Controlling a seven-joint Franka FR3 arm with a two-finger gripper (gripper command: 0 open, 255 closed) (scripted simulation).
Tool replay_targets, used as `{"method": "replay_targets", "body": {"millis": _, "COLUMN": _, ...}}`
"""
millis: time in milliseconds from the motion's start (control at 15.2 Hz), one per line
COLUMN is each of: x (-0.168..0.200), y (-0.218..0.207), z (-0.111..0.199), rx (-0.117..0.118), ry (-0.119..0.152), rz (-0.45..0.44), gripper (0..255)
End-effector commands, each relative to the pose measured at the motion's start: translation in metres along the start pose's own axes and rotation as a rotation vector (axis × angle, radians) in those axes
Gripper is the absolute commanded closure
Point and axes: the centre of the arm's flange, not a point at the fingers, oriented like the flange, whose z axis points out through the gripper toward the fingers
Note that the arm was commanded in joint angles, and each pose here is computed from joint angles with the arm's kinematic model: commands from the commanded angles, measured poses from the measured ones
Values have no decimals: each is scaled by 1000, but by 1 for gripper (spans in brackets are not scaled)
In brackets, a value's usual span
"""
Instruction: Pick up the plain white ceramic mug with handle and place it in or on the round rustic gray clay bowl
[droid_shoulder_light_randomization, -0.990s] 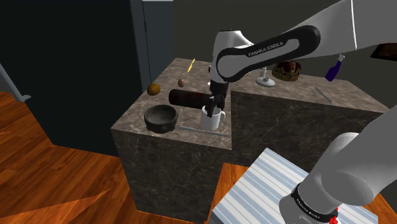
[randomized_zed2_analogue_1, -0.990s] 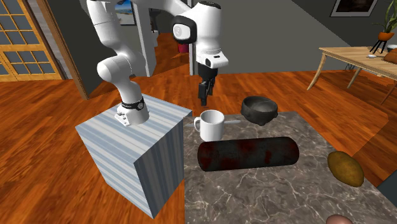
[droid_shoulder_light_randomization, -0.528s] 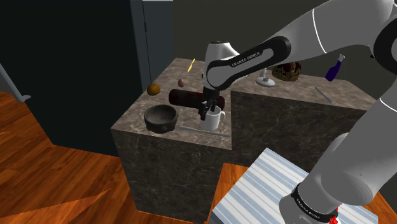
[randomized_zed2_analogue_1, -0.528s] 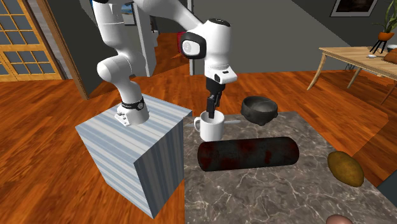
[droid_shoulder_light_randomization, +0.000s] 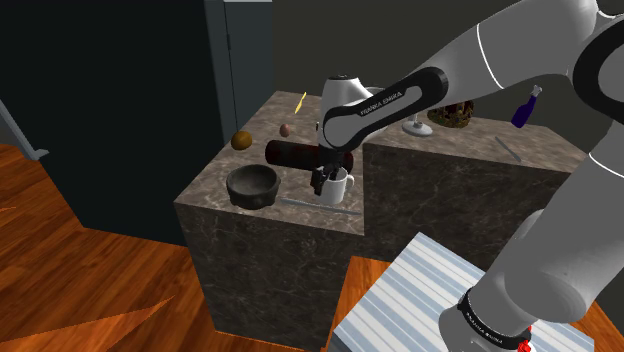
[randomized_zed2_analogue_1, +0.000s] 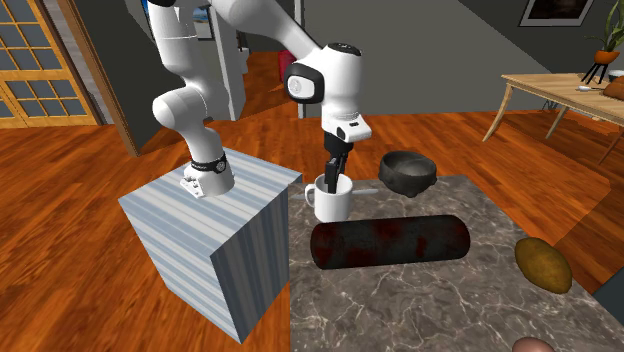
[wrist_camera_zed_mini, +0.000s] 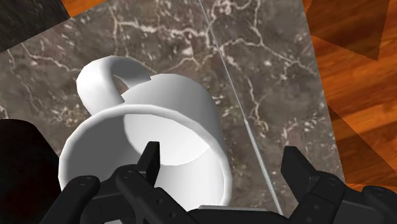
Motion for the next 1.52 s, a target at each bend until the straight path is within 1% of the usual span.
{"method": "replay_targets", "body": {"millis": 0, "x": 0, "y": 0, "z": 0, "rx": 0, "ry": 0, "rz": 0, "gripper": 0}}
{"method": "replay_targets", "body": {"millis": 132, "x": 0, "y": 0, "z": 0, "rx": 0, "ry": 0, "rz": 0, "gripper": 0}}
{"method": "replay_targets", "body": {"millis": 198, "x": 0, "y": 0, "z": 0, "rx": 0, "ry": 0, "rz": 0, "gripper": 255}}
{"method": "replay_targets", "body": {"millis": 792, "x": 0, "y": 0, "z": 0, "rx": 0, "ry": 0, "rz": 0, "gripper": 255}}
{"method": "replay_targets", "body": {"millis": 1452, "x": 0, "y": 0, "z": -53, "rx": 0, "ry": 0, "rz": 0, "gripper": 255}}
